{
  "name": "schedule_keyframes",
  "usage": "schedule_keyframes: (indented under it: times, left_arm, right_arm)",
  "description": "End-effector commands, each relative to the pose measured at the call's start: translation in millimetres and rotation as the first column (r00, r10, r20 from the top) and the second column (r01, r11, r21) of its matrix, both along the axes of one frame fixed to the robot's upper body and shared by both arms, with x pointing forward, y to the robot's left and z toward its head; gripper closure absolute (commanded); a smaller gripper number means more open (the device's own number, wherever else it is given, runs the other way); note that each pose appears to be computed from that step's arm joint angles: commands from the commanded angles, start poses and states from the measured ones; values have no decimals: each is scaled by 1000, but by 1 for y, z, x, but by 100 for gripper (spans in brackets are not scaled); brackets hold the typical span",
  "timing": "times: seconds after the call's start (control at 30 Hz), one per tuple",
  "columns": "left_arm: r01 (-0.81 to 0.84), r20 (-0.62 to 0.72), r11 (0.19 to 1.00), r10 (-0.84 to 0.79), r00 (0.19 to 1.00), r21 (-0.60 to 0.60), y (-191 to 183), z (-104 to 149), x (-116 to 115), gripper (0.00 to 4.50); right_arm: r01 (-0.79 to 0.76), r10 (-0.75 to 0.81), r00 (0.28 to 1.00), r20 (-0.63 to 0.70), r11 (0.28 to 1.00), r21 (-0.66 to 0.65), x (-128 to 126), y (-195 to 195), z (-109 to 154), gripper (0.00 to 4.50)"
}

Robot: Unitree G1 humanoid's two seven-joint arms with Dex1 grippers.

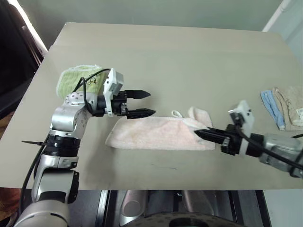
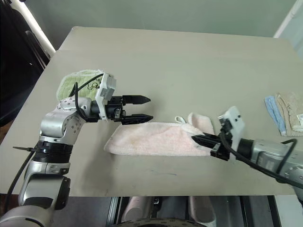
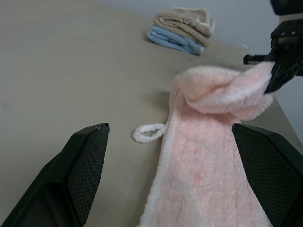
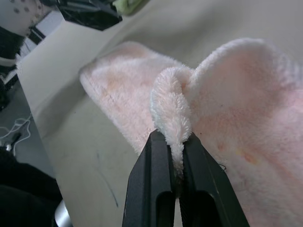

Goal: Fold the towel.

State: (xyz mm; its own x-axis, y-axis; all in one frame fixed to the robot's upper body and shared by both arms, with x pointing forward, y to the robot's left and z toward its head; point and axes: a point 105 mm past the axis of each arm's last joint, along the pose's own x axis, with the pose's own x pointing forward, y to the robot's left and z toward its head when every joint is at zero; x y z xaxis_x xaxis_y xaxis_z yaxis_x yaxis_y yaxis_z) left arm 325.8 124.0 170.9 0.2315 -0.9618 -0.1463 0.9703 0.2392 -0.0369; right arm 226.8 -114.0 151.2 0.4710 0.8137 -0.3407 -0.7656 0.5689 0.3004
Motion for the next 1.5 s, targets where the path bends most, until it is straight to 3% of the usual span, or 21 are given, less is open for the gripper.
schedule_keyframes:
  times: [0.03,0.23,0.5,0.6,0.93,0.97,1.03,1.17,1.23,1.3,1.5]
  left_arm:
    - [18,52,1000,-18,998,4,-4,10,-1,0]
    - [18,53,1000,-20,998,23,-2,7,-4,0]
    - [19,48,999,-20,999,30,-2,4,-5,0]
    - [19,50,999,-20,999,28,-2,4,-5,0]
    - [36,55,999,-36,998,5,-5,7,-4,0]
    - [39,54,999,-39,998,-1,-6,9,-5,0]
    - [46,52,999,-45,998,-20,-7,12,-5,0]
    - [90,39,991,-87,995,-98,-14,24,-7,0]
    - [135,37,981,-131,991,-142,-23,29,-10,38]
    - [192,35,967,-188,981,-166,-33,32,-15,93]
    - [274,61,948,-268,962,-164,-62,29,-22,319]
  right_arm:
    - [-3,3,1000,9,999,-54,6,8,-11,447]
    - [-8,6,1000,-23,995,-100,11,15,-28,447]
    - [-20,18,1000,-24,996,-88,12,21,-30,447]
    - [-49,48,999,-14,996,-75,9,25,-27,370]
    - [-79,79,996,32,997,20,1,19,-2,25]
    - [-81,79,996,38,996,38,0,18,1,1]
    - [-90,84,994,68,992,84,-3,16,14,1]
    - [-42,16,990,141,981,187,5,5,39,105]
    - [16,-56,984,167,972,233,14,-3,45,172]
    - [60,-114,975,189,961,271,21,-10,49,244]
    - [146,-213,958,193,939,311,30,-18,39,450]
